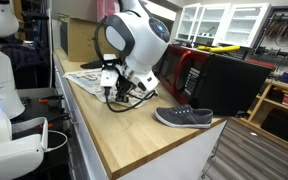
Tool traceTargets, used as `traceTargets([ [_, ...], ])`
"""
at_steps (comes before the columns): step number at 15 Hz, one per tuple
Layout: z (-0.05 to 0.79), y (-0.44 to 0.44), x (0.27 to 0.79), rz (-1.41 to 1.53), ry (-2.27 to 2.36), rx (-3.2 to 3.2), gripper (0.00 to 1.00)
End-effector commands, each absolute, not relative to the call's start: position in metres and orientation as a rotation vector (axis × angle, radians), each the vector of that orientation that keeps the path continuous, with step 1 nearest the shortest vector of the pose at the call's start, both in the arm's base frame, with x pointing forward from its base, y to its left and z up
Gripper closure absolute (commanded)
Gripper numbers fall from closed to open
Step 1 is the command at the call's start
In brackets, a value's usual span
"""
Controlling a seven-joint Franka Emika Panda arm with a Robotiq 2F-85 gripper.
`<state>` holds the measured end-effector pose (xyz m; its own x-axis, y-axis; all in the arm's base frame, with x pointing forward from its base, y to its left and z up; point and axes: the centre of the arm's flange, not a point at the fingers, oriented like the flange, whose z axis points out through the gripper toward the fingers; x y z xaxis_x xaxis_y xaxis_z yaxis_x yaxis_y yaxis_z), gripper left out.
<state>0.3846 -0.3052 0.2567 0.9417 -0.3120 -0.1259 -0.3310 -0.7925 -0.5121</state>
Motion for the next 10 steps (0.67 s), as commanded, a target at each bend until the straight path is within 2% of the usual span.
traceTargets([
  [1, 0.277, -0.294, 0.374, 0.003, 0.465, -2.568, 1.00],
  [10, 0.308, -0.256, 0.381, -0.140, 0.255, -2.778, 0.99],
])
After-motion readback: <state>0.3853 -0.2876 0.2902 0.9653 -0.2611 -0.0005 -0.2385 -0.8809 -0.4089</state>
